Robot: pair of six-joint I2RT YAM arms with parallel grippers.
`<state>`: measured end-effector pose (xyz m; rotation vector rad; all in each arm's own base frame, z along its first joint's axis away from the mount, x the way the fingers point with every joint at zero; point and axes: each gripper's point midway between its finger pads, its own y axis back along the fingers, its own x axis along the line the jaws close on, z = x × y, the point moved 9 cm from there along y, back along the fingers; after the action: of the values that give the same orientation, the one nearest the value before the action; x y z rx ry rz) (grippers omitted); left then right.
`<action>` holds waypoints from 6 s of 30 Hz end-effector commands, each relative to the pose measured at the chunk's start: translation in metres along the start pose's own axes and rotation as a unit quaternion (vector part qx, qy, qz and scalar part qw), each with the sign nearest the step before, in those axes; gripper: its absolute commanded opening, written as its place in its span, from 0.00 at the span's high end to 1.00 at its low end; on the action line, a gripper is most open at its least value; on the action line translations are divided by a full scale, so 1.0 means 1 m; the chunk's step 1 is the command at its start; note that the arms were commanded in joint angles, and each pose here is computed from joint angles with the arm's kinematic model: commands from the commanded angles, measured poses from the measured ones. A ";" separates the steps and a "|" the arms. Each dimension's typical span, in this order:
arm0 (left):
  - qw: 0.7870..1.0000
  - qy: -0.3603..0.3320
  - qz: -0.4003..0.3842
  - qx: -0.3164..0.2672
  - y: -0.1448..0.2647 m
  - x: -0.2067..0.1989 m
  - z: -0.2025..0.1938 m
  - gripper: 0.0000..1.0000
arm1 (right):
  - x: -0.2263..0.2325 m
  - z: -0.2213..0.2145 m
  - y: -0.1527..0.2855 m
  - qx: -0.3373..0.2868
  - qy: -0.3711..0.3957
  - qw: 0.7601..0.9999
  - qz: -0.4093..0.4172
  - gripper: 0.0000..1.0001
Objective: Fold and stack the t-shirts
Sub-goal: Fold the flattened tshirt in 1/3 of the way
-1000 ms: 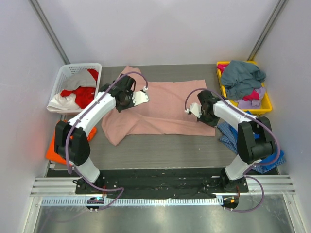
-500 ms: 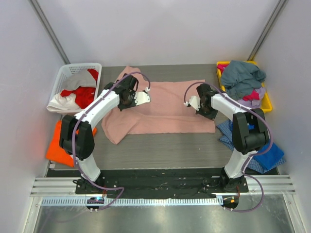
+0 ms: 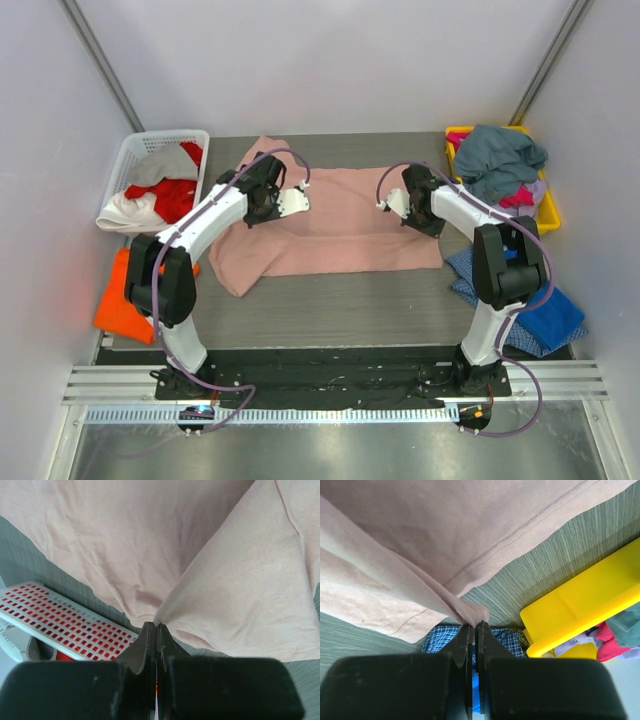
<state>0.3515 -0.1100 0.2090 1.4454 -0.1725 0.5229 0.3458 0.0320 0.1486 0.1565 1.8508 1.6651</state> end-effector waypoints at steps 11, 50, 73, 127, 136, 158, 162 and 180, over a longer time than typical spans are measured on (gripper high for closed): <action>0.999 0.008 0.043 -0.006 -0.010 0.030 0.007 1.00 | -0.021 0.003 -0.006 0.006 -0.007 1.000 -0.019 0.99; 0.976 0.193 0.054 -0.086 0.010 0.023 -0.034 0.38 | -0.006 -0.016 0.015 -0.027 -0.051 0.997 -0.051 0.57; 0.906 0.332 -0.238 -0.109 -0.023 -0.041 -0.106 0.44 | 0.033 -0.045 0.015 -0.026 -0.067 0.997 -0.025 0.59; 0.872 0.368 -0.305 -0.102 -0.065 -0.015 -0.133 1.00 | 0.053 -0.057 0.009 -0.017 -0.069 0.997 -0.007 0.64; 0.896 0.363 -0.215 -0.137 -0.021 0.024 -0.124 1.00 | 0.053 -0.057 0.013 -0.026 -0.077 0.997 -0.012 0.64; 0.937 0.307 -0.131 -0.100 -0.030 0.078 -0.103 0.97 | 0.060 -0.061 0.007 -0.015 -0.078 0.997 -0.007 0.64; 0.941 0.304 -0.113 -0.096 -0.039 0.083 -0.098 0.95 | 0.062 -0.063 0.006 -0.013 -0.078 0.997 -0.006 0.64; 0.957 0.289 0.032 0.003 -0.069 0.107 -0.094 0.53 | 0.062 -0.066 0.013 -0.012 -0.076 0.997 -0.018 0.65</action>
<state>0.4414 -0.0052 0.1640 1.2021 0.3588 0.8167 0.2555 0.0069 0.1266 0.2711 1.7474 1.6168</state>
